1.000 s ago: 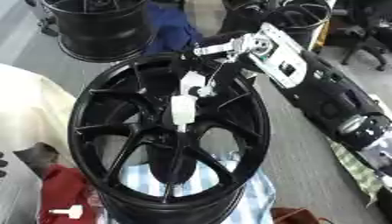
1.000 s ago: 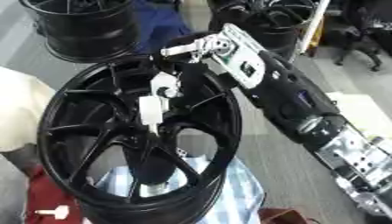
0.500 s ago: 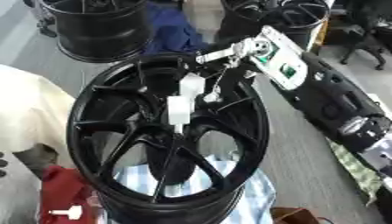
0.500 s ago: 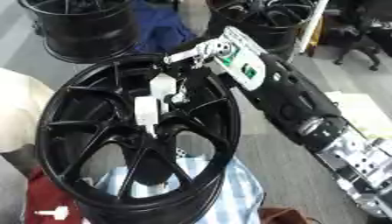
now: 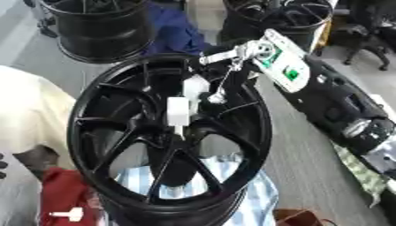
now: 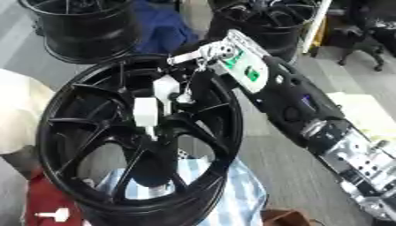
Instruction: Pull the pin out of the wheel hub.
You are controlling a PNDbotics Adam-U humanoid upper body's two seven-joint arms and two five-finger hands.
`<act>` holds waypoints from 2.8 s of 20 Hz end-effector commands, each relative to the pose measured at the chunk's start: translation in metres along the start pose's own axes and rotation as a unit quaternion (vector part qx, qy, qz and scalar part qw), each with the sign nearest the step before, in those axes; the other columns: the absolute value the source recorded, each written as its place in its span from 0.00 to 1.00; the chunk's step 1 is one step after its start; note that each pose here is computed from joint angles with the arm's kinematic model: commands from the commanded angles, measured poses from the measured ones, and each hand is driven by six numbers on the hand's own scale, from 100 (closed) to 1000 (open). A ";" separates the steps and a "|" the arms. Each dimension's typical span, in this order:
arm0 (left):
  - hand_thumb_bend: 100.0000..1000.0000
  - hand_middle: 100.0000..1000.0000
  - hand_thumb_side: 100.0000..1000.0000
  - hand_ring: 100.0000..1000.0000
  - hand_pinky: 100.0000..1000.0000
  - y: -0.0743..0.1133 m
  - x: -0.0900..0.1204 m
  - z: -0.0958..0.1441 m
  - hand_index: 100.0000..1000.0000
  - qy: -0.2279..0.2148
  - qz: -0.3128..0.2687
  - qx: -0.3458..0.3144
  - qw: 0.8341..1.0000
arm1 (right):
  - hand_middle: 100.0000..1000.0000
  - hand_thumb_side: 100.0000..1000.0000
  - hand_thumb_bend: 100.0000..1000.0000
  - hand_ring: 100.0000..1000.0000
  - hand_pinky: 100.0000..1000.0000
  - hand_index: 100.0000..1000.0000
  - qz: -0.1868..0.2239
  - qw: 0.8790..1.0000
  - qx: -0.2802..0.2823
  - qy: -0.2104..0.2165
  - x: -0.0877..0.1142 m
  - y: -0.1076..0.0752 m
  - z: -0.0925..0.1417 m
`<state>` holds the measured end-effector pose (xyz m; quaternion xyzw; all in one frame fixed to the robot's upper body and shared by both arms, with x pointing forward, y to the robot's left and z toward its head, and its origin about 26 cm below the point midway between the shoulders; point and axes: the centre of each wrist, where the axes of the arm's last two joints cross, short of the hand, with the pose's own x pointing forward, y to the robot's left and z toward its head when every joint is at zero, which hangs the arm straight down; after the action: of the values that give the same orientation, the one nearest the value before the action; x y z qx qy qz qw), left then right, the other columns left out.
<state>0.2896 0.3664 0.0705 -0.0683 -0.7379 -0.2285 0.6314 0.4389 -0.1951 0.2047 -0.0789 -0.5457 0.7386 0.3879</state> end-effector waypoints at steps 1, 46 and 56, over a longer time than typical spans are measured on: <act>0.00 0.60 0.69 0.64 0.60 0.005 0.008 0.000 0.82 -0.007 -0.014 -0.001 1.000 | 0.34 0.00 0.00 0.59 0.63 0.45 0.013 0.999 -0.047 0.001 0.003 -0.019 0.010; 0.00 0.59 0.70 0.64 0.61 0.016 0.002 0.029 0.82 0.026 -0.016 0.072 0.997 | 0.69 0.31 0.02 0.66 0.57 0.84 -0.440 0.705 -0.472 0.293 -0.132 0.267 0.200; 0.00 0.59 0.70 0.65 0.61 0.011 -0.004 0.030 0.82 0.038 -0.010 0.053 0.998 | 0.63 0.30 0.00 0.61 0.55 0.78 -0.507 0.624 -0.546 0.234 -0.047 0.364 0.142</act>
<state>0.2658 0.3879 0.0585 -0.0243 -0.7222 -0.1850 0.6660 0.2113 -0.3729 -0.0805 -0.1575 -0.6691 -0.0473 0.7247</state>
